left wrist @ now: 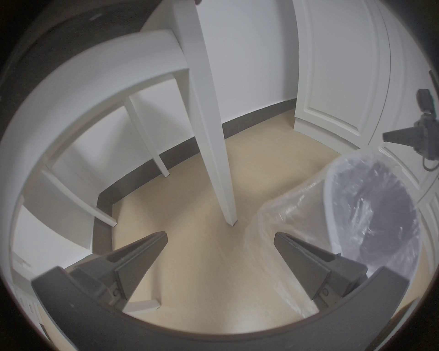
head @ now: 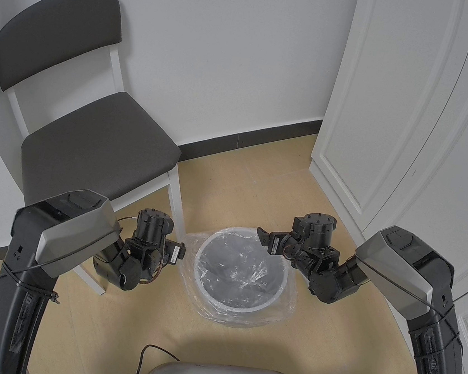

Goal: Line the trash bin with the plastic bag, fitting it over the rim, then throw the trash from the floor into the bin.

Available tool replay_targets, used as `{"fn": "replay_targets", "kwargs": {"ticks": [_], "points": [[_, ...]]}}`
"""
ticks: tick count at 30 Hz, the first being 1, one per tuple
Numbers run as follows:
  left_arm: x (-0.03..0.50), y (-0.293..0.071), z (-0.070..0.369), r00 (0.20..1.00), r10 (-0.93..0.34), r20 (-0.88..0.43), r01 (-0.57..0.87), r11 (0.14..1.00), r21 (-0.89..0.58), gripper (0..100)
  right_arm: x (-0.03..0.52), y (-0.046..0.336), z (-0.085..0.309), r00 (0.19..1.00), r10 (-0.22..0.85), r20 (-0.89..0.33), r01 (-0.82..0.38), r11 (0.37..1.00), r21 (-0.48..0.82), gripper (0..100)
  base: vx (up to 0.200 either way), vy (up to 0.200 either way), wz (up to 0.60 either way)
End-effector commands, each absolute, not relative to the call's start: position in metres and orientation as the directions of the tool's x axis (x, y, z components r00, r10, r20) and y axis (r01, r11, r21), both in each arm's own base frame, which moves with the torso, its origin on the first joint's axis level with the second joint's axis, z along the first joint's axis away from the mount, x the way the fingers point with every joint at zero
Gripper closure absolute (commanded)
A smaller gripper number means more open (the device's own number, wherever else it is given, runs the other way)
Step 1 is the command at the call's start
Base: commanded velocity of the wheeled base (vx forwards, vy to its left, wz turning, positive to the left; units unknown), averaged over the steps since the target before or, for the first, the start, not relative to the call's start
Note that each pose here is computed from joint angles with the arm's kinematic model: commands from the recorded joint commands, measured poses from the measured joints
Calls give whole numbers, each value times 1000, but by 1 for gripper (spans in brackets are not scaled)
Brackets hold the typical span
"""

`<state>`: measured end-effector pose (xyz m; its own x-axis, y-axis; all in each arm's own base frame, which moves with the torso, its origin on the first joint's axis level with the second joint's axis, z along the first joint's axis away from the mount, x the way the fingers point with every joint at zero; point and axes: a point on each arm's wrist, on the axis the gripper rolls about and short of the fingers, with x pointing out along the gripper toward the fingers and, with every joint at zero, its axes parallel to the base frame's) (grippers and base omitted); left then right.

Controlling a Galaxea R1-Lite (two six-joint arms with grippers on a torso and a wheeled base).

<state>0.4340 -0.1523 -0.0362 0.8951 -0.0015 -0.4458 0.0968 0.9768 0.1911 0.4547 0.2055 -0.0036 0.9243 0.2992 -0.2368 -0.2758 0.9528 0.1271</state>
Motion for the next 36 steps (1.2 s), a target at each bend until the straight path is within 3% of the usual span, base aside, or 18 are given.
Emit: {"fn": "replay_targets", "kwargs": {"ticks": [1, 14, 25, 31, 36], "points": [[395, -152, -6, 893, -33, -448, 129, 974, 185, 0, 451, 204, -1, 924, 299, -240, -279, 954, 111, 0, 0, 0, 0], [415, -166, -51, 856, -50, -514, 174, 965, 198, 0, 452, 202, -5, 921, 296, -252, -277, 955, 107, 0, 0, 0, 0], [458, -154, -59, 802, -43, -596, 187, 965, 182, 0, 458, 189, -6, 919, 299, -259, -278, 954, 116, 0, 0, 0, 0], [498, -139, -85, 801, -8, -599, 211, 939, 270, 0, 457, 190, -14, 909, 312, -276, -290, 950, 118, 0, 0, 0, 0], [509, -141, -101, 792, -26, -610, 231, 938, 260, 0, 457, 190, -21, 904, 315, -290, -292, 949, 118, 0, 0, 0, 0]]}}
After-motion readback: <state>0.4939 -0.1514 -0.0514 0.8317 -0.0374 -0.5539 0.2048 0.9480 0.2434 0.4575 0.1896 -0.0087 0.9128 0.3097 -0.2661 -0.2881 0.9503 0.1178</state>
